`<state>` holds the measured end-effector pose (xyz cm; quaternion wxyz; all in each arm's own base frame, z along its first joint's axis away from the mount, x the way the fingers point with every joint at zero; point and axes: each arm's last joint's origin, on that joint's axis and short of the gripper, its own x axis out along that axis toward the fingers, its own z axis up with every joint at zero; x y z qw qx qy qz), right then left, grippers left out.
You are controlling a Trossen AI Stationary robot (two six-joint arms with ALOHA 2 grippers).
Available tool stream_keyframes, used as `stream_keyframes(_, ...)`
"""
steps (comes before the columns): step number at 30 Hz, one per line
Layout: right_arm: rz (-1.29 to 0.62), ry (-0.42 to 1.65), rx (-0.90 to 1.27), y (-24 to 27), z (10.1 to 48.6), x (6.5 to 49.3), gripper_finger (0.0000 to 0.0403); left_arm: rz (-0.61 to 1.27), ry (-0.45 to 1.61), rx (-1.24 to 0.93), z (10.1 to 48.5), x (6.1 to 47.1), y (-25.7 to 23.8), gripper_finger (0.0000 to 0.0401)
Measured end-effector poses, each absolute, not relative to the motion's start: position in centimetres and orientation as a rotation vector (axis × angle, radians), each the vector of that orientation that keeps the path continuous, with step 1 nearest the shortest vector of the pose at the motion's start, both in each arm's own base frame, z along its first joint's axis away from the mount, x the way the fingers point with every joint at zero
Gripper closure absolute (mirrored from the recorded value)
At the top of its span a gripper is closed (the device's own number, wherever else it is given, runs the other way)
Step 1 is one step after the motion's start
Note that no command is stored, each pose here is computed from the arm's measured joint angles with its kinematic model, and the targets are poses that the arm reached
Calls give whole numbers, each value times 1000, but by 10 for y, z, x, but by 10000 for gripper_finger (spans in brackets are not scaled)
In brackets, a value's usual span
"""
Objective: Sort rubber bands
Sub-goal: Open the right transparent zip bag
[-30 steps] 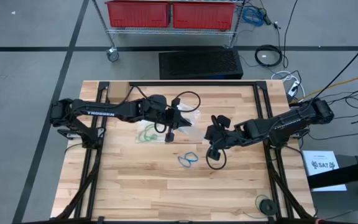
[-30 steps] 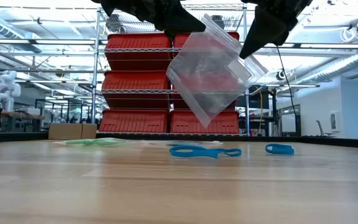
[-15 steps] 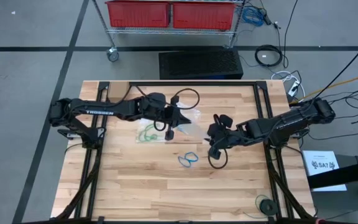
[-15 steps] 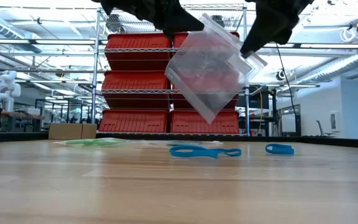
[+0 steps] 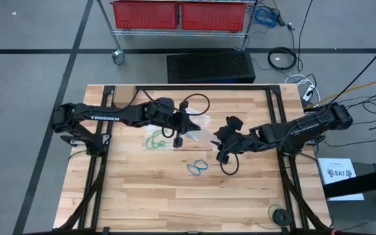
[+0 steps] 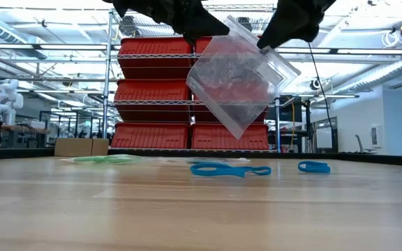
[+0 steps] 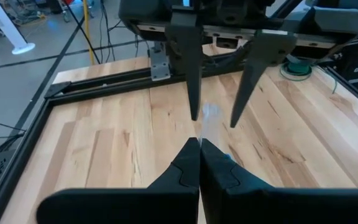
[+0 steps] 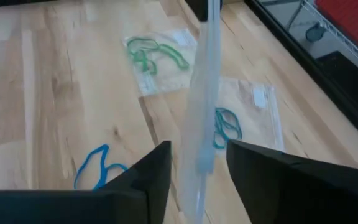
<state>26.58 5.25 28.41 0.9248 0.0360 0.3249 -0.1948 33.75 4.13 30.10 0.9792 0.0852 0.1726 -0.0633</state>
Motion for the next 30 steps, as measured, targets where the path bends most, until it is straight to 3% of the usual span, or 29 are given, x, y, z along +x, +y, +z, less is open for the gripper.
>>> stream_keyframes(9,-400,681,57,51,283,265,391,-127,350,172,300,338,41,401)
stream_keyframes(30,-420,840,138,65,272,247,393,-105,354,179,301,337,43,401)
